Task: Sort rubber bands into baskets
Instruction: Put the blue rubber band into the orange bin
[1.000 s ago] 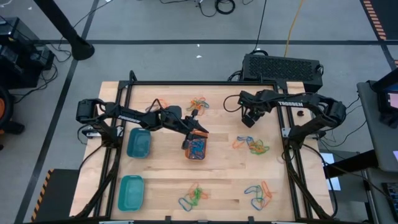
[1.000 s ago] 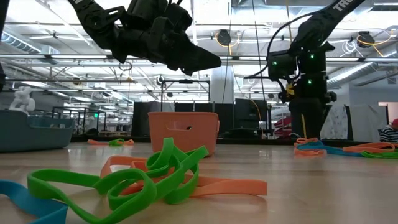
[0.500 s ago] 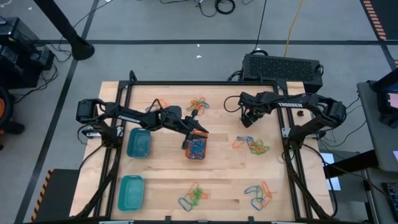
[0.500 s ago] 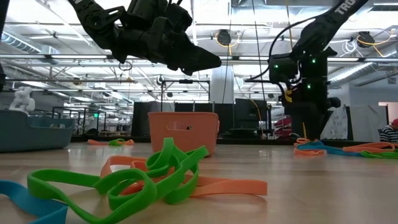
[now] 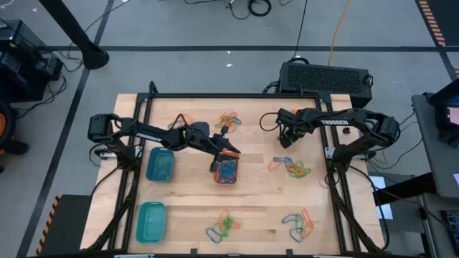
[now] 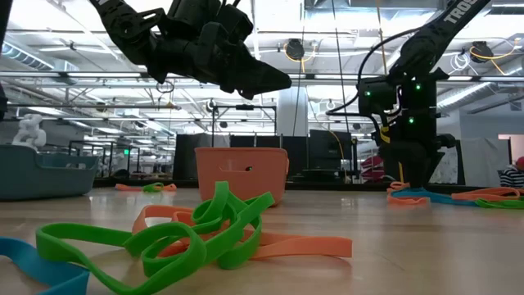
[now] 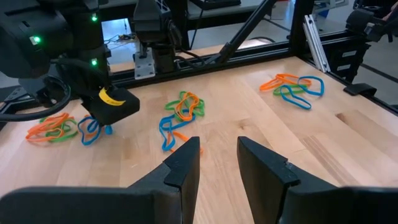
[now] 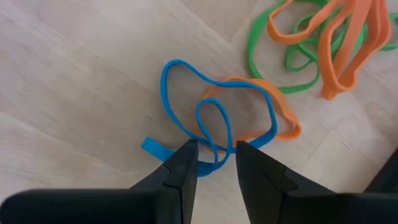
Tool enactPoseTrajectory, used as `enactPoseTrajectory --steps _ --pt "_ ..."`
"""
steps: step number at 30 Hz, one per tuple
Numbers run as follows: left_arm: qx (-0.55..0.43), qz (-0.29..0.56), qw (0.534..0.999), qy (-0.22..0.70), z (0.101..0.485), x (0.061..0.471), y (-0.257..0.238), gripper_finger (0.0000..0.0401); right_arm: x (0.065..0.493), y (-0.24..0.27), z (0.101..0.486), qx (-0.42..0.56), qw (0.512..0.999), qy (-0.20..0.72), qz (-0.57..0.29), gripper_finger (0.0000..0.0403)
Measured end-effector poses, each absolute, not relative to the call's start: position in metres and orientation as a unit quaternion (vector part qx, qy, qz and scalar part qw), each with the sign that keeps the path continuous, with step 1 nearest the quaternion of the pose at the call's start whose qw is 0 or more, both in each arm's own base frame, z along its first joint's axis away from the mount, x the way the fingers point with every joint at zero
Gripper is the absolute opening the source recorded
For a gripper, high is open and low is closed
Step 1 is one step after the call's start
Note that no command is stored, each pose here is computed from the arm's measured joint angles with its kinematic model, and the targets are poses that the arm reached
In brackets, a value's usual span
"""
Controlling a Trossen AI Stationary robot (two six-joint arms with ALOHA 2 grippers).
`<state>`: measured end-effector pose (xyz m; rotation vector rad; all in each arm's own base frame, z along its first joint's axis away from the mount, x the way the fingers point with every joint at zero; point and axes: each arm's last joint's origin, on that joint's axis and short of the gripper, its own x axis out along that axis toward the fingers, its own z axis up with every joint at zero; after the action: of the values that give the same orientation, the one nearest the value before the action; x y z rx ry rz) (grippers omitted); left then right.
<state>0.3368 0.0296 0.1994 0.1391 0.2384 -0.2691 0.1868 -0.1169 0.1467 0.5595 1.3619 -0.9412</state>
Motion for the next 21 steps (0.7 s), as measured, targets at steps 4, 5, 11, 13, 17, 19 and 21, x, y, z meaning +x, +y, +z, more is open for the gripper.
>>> enactPoseTrajectory --steps 4,5,11,13,17,19,21 --pt "0.069 -0.134 0.981 0.118 0.199 0.337 0.03 0.0116 0.187 -0.117 0.147 0.247 0.642 0.598 -0.411 0.0077" --pt "0.069 -0.134 0.981 0.118 0.199 0.337 0.03 0.0116 0.187 -0.117 0.147 0.247 0.642 0.599 -0.411 0.0067" --pt "0.07 -0.134 0.981 0.118 0.199 0.337 0.03 0.0116 0.188 -0.117 0.147 0.246 0.647 0.603 -0.397 0.0006" --pt "0.07 -0.134 0.981 0.118 0.199 0.337 0.03 0.0116 0.19 -0.118 0.15 0.241 0.653 0.601 -0.392 0.0008" --pt "0.07 -0.134 0.981 0.118 0.199 0.337 0.03 0.0116 0.197 -0.122 0.159 0.223 0.674 0.593 -0.38 0.0003" --pt "0.07 -0.134 0.981 0.118 0.199 0.337 0.03 0.0116 0.201 -0.124 0.167 0.217 0.686 0.583 -0.376 0.0003" --pt "0.07 -0.134 0.981 0.118 0.2 0.337 0.03 0.0116 0.203 -0.125 0.176 0.213 0.701 0.569 -0.372 0.0002"
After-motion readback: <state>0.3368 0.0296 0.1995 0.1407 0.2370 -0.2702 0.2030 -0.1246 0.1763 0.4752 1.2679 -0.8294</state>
